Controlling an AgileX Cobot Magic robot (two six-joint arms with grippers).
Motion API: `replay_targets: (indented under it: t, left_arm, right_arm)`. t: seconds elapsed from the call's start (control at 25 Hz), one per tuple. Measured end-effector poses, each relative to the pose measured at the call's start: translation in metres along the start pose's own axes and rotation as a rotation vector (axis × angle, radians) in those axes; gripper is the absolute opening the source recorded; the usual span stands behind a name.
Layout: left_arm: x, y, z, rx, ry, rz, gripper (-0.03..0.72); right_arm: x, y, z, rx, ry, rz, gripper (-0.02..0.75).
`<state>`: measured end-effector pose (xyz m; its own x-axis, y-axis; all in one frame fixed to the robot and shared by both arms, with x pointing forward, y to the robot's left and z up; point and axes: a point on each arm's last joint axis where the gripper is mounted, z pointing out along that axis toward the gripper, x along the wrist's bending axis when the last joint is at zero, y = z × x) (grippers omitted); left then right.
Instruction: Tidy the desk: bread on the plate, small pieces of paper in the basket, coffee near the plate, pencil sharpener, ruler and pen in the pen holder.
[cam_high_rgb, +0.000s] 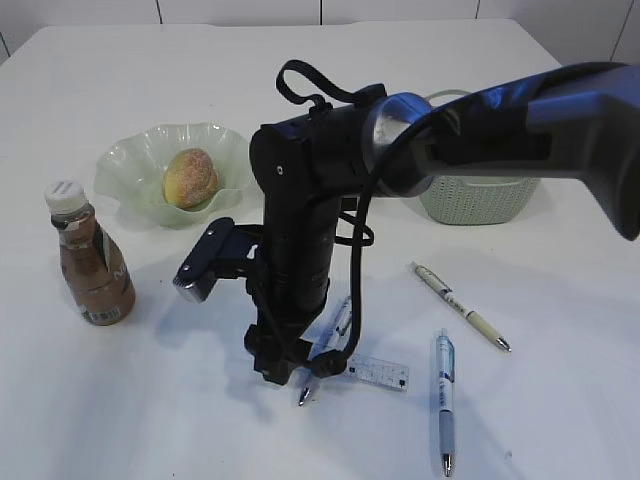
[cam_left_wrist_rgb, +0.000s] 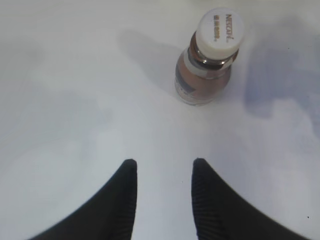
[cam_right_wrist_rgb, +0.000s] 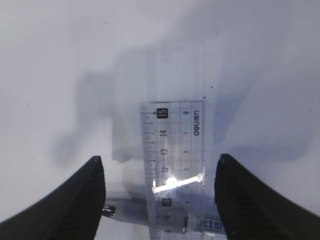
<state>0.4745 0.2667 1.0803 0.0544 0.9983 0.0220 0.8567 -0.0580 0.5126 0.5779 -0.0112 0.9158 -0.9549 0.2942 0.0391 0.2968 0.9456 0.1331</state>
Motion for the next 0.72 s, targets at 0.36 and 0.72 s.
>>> replay_targets:
  t: [0.36, 0.72]
  left_arm:
    - [0.000, 0.000, 0.000, 0.000, 0.000, 0.000, 0.261]
    - [0.000, 0.000, 0.000, 0.000, 0.001, 0.001, 0.257]
  right_arm:
    - [-0.001, 0.002, 0.000, -0.017, -0.007, -0.006, 0.535]
    - [-0.001, 0.001, 0.013, -0.001, 0.009, 0.000, 0.534]
